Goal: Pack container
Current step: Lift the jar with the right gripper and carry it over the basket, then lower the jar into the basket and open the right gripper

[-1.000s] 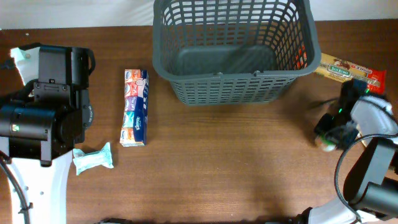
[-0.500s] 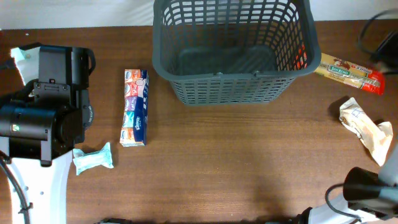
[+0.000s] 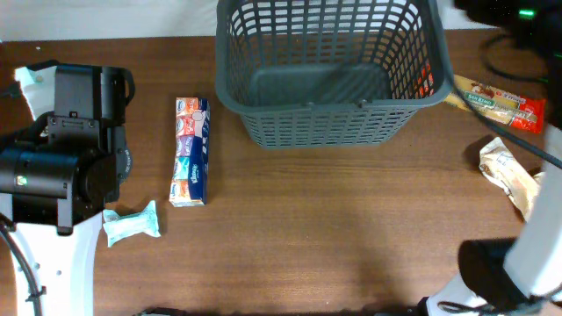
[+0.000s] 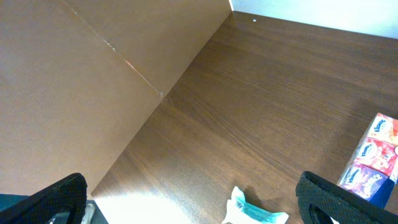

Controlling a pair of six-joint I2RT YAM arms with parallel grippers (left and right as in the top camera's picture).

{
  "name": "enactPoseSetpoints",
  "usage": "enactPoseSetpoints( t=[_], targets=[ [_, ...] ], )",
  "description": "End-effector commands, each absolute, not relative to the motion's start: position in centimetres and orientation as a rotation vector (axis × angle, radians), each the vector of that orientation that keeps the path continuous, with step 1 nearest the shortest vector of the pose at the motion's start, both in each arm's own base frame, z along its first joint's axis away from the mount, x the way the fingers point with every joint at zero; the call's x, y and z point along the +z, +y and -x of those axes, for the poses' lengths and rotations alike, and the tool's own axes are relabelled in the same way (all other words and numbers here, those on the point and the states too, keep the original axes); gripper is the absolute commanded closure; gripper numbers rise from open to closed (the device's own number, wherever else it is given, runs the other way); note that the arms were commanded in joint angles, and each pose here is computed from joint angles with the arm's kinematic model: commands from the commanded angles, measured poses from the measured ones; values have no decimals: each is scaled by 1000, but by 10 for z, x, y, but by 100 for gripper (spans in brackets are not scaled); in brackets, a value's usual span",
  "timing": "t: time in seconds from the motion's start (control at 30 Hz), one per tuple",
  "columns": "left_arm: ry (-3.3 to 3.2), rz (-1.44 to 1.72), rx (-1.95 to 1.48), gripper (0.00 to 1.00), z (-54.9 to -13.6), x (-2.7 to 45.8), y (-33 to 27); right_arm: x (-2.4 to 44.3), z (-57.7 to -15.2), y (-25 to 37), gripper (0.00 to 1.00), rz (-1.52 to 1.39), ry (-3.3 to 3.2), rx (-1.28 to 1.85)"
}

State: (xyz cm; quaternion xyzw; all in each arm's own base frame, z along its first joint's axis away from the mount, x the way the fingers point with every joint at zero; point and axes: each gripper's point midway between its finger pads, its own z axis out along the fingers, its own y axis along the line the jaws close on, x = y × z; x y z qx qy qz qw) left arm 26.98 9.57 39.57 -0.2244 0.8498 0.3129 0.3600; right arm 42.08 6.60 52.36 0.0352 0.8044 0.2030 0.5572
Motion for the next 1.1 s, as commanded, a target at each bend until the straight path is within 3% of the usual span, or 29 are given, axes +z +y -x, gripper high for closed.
enactPoseSetpoints(
  t=[0.0, 0.23, 0.4, 0.83, 1.07],
  targets=[
    [2191, 576, 822, 0, -269, 396, 98, 477, -458, 111, 96, 34, 2007, 518],
    [2191, 576, 822, 0, -269, 396, 98, 355, -521, 140, 96, 43, 2280, 492],
    [2191, 576, 822, 0, -269, 396, 98, 284, -536, 129, 96, -20, 2457, 380],
    [2191, 576, 822, 0, -269, 396, 98, 170, -524, 103, 96, -35, 2788, 120],
    [2191, 576, 822, 0, -269, 396, 98, 133, -518, 102, 96, -38, 2885, 95]
  ],
)
